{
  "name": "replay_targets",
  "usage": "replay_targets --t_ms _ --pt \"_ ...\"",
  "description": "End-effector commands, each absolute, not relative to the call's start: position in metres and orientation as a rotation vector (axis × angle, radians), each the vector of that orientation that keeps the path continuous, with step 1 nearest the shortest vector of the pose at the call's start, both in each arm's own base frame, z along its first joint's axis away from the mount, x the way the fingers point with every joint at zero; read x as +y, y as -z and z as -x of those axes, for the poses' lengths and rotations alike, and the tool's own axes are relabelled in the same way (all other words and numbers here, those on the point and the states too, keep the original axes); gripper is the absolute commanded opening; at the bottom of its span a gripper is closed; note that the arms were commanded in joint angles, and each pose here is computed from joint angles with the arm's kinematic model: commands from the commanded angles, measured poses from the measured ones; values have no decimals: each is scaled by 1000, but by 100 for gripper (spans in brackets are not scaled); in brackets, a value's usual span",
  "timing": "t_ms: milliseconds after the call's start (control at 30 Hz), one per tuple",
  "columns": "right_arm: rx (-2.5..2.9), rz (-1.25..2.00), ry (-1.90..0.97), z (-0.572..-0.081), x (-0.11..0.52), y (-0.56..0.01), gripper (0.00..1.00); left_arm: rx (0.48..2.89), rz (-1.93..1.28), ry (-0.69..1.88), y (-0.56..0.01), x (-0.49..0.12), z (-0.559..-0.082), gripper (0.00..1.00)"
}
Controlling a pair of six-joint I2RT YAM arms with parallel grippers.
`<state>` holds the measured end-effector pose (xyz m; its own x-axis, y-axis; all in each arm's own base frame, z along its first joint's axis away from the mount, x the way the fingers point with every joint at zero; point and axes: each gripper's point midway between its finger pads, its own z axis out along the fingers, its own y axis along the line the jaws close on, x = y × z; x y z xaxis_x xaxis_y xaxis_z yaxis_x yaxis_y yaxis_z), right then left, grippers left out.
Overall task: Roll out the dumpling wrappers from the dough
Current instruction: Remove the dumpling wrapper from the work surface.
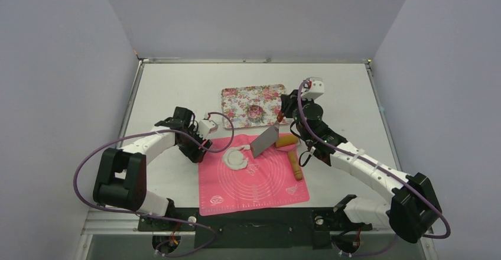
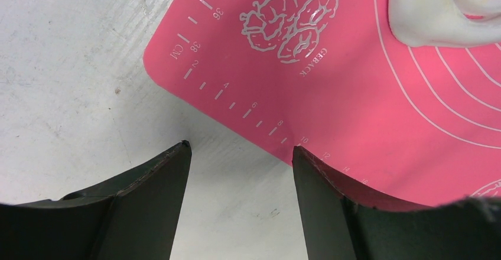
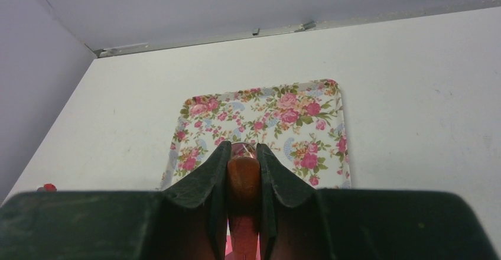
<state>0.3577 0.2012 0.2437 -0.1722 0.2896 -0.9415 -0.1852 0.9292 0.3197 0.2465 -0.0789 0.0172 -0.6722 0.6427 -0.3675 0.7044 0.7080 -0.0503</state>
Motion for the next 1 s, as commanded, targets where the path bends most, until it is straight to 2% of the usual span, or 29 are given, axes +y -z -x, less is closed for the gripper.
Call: replay_targets --t_ms 0,967 --pt "1589 -97 -533 -353 213 -292 0 2536 -1062 251 -27 -81 -253 62" --pt "1589 -34 -591 -367 262 -294 0 2532 -1061 253 -29 -81 -253 62"
